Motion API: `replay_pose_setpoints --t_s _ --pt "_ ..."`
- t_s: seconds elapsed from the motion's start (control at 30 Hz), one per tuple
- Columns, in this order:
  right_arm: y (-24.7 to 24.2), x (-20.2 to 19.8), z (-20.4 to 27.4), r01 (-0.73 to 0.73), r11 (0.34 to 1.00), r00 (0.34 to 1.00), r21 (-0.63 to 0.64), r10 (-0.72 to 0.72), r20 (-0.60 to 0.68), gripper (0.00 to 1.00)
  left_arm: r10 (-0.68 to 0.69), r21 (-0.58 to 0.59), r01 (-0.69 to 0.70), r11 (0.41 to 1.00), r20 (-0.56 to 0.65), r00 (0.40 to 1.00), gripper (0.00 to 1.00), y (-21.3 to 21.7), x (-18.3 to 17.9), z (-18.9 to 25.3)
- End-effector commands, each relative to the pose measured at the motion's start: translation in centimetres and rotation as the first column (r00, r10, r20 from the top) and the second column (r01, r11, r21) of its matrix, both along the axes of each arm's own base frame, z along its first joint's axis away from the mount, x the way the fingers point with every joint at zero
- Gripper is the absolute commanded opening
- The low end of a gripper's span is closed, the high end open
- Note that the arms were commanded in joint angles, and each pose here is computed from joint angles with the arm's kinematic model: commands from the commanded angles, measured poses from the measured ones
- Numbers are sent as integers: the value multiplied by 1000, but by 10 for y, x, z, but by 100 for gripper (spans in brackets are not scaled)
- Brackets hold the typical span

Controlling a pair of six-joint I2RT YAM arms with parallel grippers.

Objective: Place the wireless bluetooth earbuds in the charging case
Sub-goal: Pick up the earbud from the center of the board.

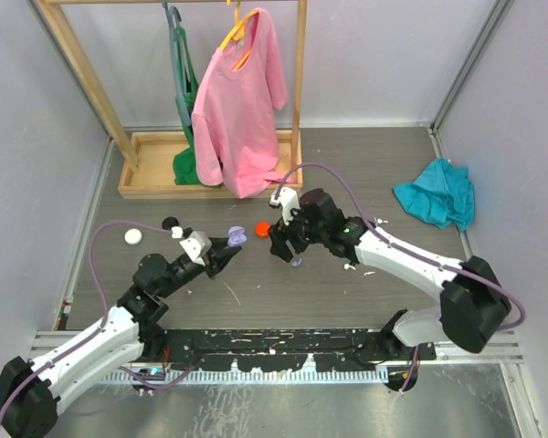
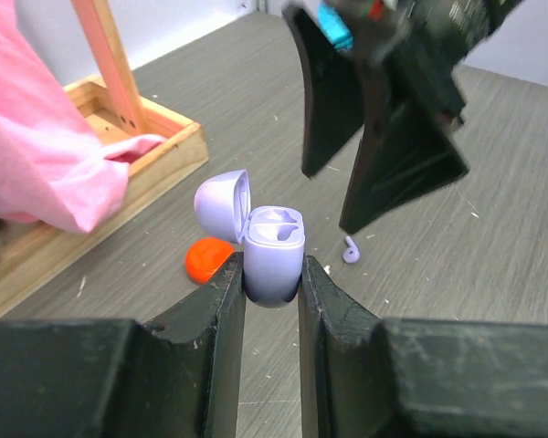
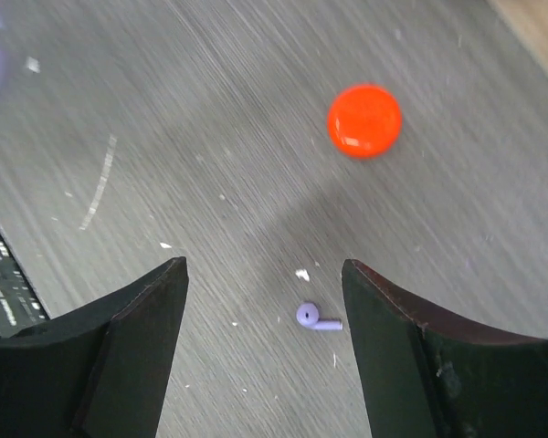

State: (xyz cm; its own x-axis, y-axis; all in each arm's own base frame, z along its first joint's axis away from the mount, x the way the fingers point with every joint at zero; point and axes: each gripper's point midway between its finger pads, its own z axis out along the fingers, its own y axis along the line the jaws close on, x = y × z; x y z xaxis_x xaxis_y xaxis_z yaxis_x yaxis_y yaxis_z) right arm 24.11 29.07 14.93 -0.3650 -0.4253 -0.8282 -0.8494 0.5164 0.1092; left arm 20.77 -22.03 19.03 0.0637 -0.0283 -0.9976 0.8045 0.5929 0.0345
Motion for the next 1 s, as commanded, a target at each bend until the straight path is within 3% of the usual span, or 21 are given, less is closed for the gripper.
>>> replay_pose_setpoints --t_s 0.0,0.2,0.47,0.97 --pt "-15 15 -35 133 985 989 -110 -139 -53 74 71 -55 -67 996 79 994 0 10 6 30" --pt "-27 32 -74 216 955 960 -202 -246 -138 73 48 -69 -42 997 96 994 0 9 1 34" --pt "-24 23 -107 180 956 934 -231 -239 -264 73 16 -47 -12 999 75 997 0 2 1 29" --pt "-37 -30 -115 160 952 861 -262 -264 -434 63 -11 -44 15 999 82 997 0 0 -3 30"
